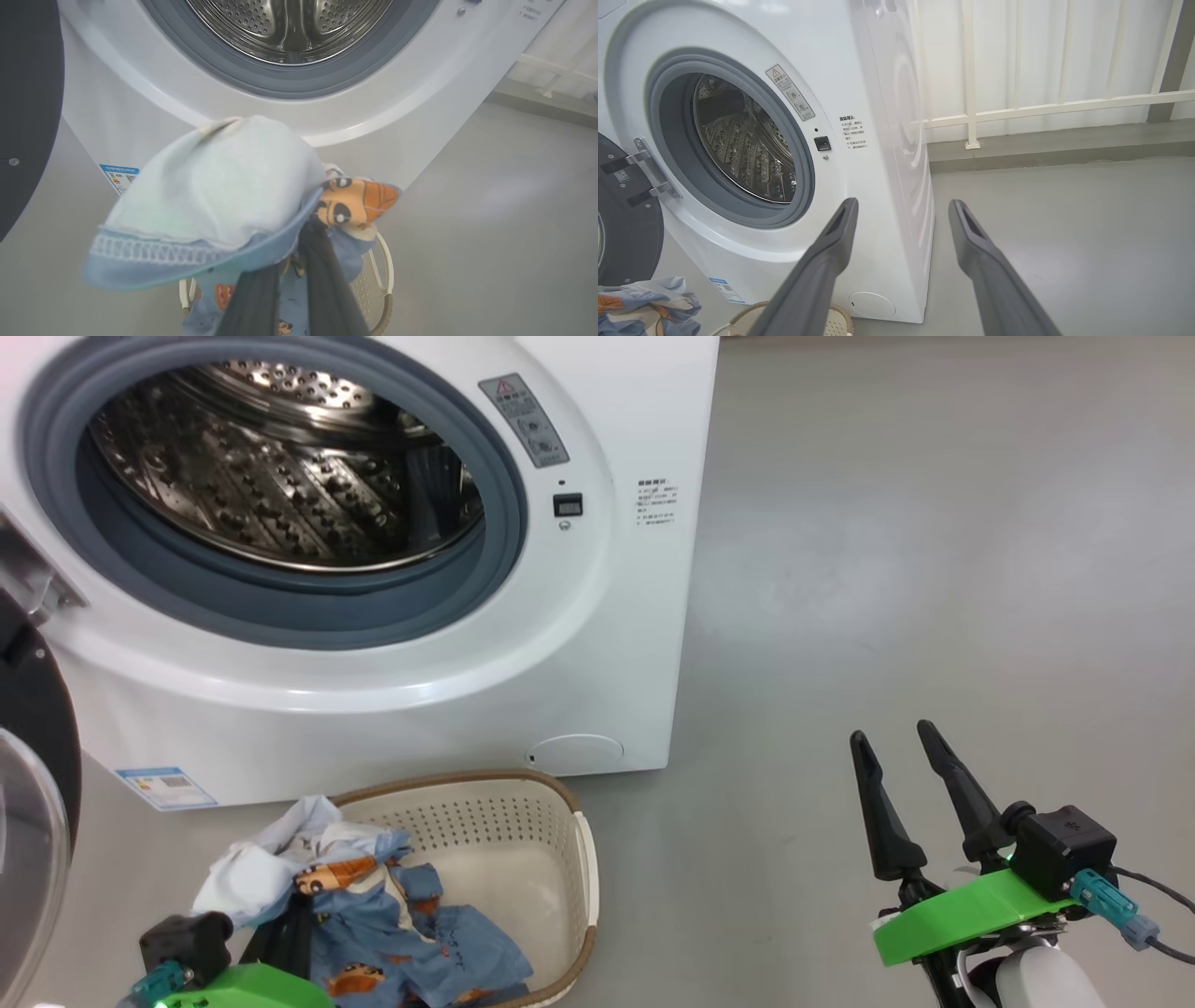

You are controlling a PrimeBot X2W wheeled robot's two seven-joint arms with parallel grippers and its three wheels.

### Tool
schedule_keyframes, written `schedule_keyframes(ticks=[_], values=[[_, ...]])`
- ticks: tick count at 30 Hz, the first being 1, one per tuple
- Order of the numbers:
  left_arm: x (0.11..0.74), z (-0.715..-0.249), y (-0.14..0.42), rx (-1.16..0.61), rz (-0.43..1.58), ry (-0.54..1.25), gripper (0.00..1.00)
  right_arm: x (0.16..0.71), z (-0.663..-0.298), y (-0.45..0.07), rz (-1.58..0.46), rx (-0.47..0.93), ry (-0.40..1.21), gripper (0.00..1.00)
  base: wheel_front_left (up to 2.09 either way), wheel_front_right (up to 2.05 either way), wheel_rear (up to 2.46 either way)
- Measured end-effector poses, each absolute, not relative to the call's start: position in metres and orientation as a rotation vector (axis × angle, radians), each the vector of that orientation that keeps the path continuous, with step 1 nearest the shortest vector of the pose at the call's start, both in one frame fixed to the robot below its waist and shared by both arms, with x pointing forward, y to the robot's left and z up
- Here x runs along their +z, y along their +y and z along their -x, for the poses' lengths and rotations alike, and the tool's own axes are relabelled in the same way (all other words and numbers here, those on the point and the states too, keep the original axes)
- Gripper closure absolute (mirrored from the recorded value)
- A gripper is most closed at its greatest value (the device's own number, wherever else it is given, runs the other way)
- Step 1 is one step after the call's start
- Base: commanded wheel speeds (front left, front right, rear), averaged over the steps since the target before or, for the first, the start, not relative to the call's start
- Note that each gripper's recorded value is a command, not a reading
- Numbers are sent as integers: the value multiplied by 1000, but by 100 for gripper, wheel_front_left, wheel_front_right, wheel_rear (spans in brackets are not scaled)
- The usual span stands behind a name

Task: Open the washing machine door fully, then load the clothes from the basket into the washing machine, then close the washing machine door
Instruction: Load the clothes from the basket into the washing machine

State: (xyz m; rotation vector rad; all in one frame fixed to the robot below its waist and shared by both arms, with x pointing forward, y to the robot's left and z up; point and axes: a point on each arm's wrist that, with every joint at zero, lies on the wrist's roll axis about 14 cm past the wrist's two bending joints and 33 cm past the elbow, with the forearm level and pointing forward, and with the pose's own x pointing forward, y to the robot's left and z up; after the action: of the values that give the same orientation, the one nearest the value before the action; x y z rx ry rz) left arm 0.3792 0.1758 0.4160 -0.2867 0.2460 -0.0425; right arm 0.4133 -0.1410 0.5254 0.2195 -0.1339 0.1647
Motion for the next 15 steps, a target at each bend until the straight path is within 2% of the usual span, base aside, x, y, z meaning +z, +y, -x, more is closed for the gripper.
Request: schedule_keyframes(ticks=[15], values=[[434,-374,171,-50,307,168,100,530,-409,-143,-224,161,-145,0,0,0,0]])
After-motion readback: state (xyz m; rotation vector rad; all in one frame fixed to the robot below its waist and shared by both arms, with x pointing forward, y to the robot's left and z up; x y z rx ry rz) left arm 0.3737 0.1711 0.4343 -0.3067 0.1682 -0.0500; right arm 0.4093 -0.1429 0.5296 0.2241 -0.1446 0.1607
